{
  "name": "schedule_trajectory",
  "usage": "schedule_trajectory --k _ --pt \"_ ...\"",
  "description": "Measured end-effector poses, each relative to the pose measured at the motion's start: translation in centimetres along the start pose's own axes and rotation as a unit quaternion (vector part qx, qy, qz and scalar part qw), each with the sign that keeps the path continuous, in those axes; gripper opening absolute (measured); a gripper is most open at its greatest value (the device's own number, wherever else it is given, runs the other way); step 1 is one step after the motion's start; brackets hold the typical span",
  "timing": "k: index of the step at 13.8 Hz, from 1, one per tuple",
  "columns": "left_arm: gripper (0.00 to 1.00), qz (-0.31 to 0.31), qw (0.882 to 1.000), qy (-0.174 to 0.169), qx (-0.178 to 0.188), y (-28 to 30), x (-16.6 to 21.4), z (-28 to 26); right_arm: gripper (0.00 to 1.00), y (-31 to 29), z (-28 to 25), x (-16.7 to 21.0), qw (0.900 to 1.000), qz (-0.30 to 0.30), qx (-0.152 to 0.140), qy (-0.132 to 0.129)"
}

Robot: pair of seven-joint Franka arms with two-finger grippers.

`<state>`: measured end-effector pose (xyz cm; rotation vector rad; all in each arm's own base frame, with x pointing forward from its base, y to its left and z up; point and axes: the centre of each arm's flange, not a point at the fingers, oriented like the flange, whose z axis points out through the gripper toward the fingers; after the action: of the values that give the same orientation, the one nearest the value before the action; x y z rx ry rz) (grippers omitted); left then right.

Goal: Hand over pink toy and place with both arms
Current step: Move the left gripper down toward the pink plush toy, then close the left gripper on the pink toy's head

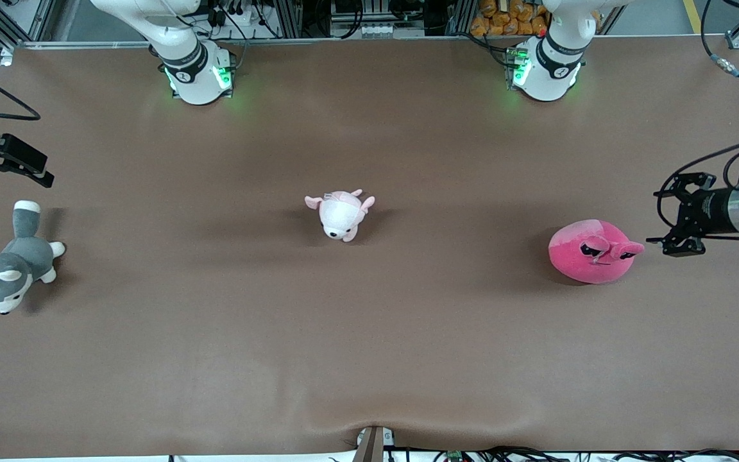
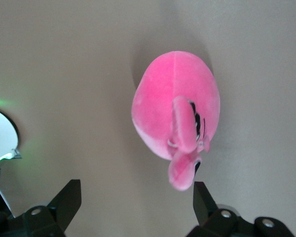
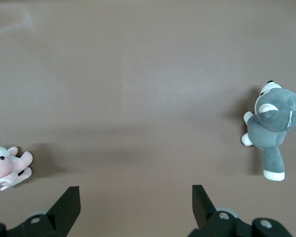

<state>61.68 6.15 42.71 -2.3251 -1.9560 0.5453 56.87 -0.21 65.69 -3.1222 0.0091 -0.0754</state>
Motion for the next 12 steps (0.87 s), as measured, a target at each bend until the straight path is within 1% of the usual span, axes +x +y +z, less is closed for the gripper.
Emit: schedule_trajectory --k 2,7,12 --pt "1.0 -0.007 1.0 -0.009 -0.002 0.9 0.4 1.2 1.0 0.0 0.0 0.0 1.0 0.0 0.0 0.0" --pt "1.0 -0.013 1.0 -0.012 -0.022 1.8 0.7 1.6 1.0 0.0 0.0 0.0 1.0 0.0 0.0 0.0" --pt "1.0 -0.028 0.999 -0.031 -0.012 3.4 2.7 5.0 1.0 0.0 0.0 0.0 1.0 0.0 0.0 0.0"
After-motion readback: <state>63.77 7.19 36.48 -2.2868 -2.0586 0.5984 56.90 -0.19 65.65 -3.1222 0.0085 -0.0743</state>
